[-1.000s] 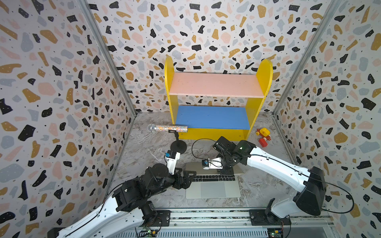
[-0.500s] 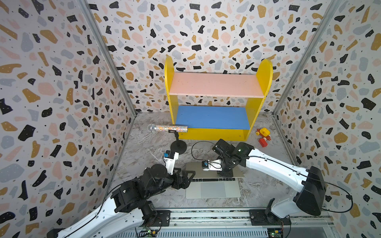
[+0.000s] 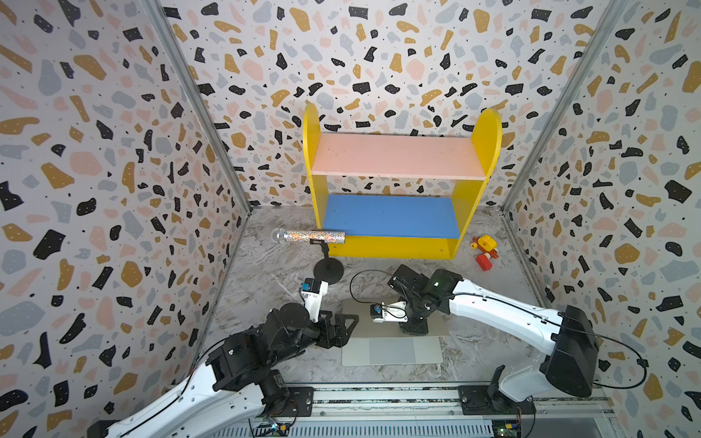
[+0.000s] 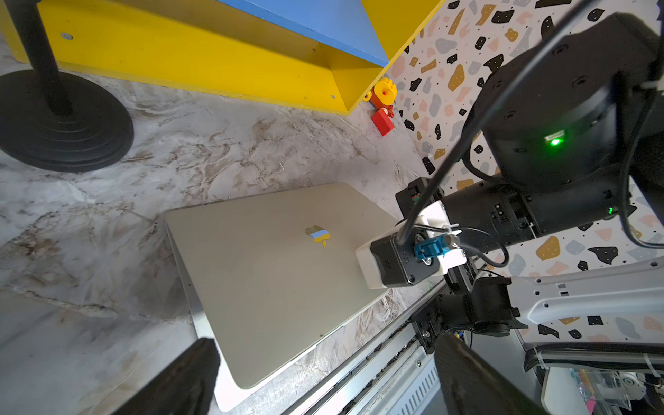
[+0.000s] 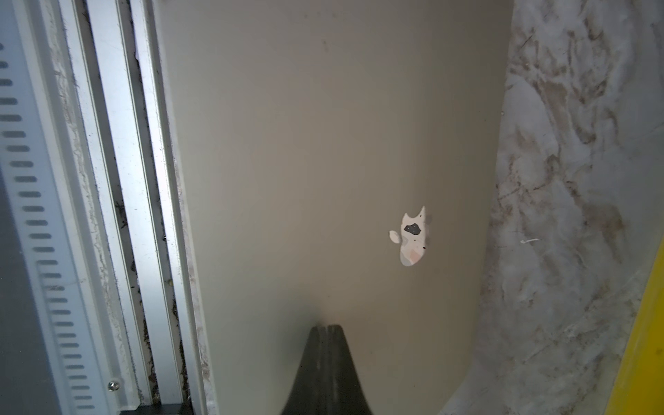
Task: Close the laptop lid and set it aside
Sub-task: Close the lid of the laptop.
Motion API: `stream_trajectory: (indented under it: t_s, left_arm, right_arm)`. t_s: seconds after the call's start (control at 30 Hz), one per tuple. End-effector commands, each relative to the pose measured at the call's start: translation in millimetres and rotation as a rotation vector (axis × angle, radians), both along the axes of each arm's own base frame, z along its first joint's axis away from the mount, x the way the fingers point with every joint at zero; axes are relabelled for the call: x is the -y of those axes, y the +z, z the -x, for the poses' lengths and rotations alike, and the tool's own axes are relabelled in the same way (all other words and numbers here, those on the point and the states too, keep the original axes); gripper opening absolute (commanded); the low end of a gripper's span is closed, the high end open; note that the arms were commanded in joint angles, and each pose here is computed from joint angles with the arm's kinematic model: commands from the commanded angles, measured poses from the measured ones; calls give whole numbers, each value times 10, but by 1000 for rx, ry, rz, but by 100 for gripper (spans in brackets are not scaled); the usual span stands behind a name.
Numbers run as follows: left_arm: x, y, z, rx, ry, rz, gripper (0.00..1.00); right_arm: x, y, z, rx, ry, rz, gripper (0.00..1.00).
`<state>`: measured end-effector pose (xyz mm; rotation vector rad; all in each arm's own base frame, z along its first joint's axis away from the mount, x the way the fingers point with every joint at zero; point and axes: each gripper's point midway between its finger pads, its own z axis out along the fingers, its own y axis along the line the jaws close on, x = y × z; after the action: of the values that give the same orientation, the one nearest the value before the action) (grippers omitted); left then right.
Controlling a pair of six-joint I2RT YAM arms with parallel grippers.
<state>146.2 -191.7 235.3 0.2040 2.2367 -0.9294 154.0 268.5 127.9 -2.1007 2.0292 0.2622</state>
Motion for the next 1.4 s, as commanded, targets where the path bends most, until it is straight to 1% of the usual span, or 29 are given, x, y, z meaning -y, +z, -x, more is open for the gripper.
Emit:
stream_trajectory:
  t_s: [0.0,0.53,0.87,1.37]
  left_arm:
    - [-10,8,-22,11,15,12,97]
    - [-15,-168,-12,-17,18,-9,97]
    - [-35,-397,-4,-36,18,-51,97]
    - [-50,-727,29,-89,15,-101,97]
  right_arm:
    - [103,-47,174,-63,-13,35,0]
    - [167,-246,226,-93,-51,77,0]
    - [201,-349,245,-112,-66,103,0]
    - [191,-472,289,-139,-108,85,0]
